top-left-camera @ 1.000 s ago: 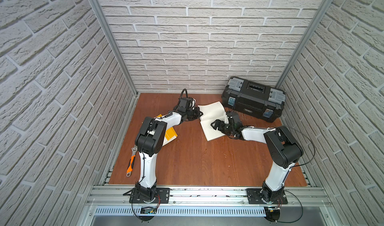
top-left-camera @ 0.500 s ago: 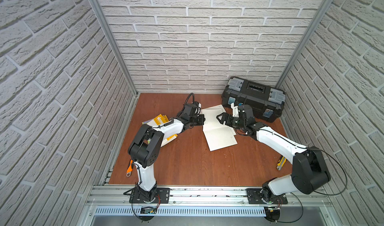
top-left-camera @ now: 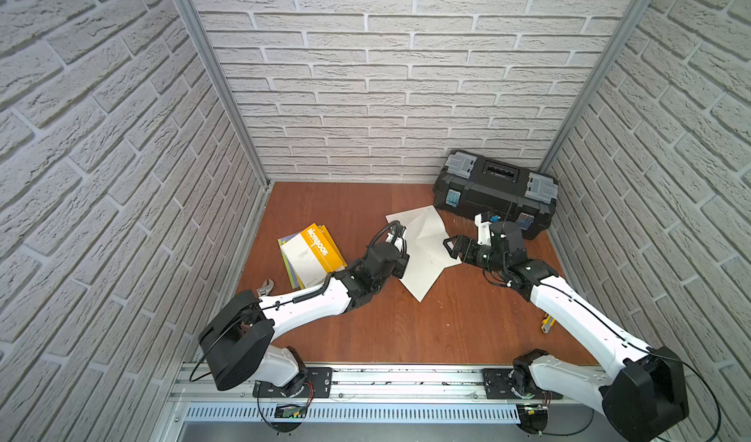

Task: Close the notebook
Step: Close the notebook at the center of the board.

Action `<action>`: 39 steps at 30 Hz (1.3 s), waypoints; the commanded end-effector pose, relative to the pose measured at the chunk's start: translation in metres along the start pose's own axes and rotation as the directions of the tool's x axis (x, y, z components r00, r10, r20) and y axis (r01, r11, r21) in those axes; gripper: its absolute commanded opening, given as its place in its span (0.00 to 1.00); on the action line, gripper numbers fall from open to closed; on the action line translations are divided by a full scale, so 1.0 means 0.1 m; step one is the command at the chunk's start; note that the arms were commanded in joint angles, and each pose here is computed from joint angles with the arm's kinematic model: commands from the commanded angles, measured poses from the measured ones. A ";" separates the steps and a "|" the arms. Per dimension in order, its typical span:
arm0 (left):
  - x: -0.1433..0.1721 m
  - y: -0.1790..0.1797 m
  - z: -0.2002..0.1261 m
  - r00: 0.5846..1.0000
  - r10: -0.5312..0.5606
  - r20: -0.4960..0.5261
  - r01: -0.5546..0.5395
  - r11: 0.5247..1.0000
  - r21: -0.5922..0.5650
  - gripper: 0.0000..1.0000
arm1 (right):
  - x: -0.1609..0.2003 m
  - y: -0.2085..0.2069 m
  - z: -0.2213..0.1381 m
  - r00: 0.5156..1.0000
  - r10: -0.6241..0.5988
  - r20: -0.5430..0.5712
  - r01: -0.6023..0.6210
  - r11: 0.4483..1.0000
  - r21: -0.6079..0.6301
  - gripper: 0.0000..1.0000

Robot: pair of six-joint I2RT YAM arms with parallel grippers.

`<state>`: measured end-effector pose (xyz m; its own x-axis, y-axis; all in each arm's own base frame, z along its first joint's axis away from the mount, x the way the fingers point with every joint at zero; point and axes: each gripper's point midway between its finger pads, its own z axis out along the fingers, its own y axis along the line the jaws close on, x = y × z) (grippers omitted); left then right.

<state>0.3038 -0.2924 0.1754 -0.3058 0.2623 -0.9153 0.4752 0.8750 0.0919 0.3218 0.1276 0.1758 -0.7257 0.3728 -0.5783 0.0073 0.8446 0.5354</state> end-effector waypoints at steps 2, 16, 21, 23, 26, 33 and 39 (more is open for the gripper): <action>-0.08 0.13 -0.19 0.981 0.162 0.102 -0.137 0.967 -0.214 0.00 | 0.04 -0.06 -0.11 1.000 0.009 0.027 -0.009 1.000 0.008 0.94; 0.21 -0.91 -0.30 0.772 0.626 0.111 -0.553 0.746 -0.371 0.00 | 0.02 -0.04 -0.18 0.999 -0.017 0.041 0.017 1.000 0.001 0.94; 0.36 -1.19 -0.30 0.698 0.709 0.102 -0.609 0.662 -0.437 0.00 | -0.04 -0.03 -0.16 0.999 -0.026 0.029 0.026 1.000 0.002 0.95; 0.45 -1.31 -0.31 0.676 0.727 0.124 -0.634 0.659 -0.405 0.00 | -0.06 0.00 -0.13 0.999 -0.019 0.027 0.020 1.000 -0.023 0.95; 0.56 -1.48 -0.34 0.638 0.758 0.137 -0.681 0.637 -0.362 0.00 | -0.06 0.07 -0.05 1.000 -0.008 0.004 0.008 0.998 -0.062 0.94; 0.84 -1.69 -0.32 0.601 0.789 0.128 -0.757 0.614 -0.225 0.00 | -0.09 0.27 0.11 0.999 -0.002 -0.038 -0.004 0.989 -0.147 0.94; 0.97 -1.71 -0.25 0.571 0.816 0.093 -0.787 0.576 -0.222 0.00 | 0.07 0.37 0.23 0.994 -0.025 -0.105 0.008 0.987 -0.161 0.93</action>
<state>0.1736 -0.3996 0.0795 0.2880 0.8400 -0.4598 0.3230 0.3668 0.8724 0.3314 0.1557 0.1666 -0.7971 0.3270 -0.5077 -0.0540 0.7988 0.5992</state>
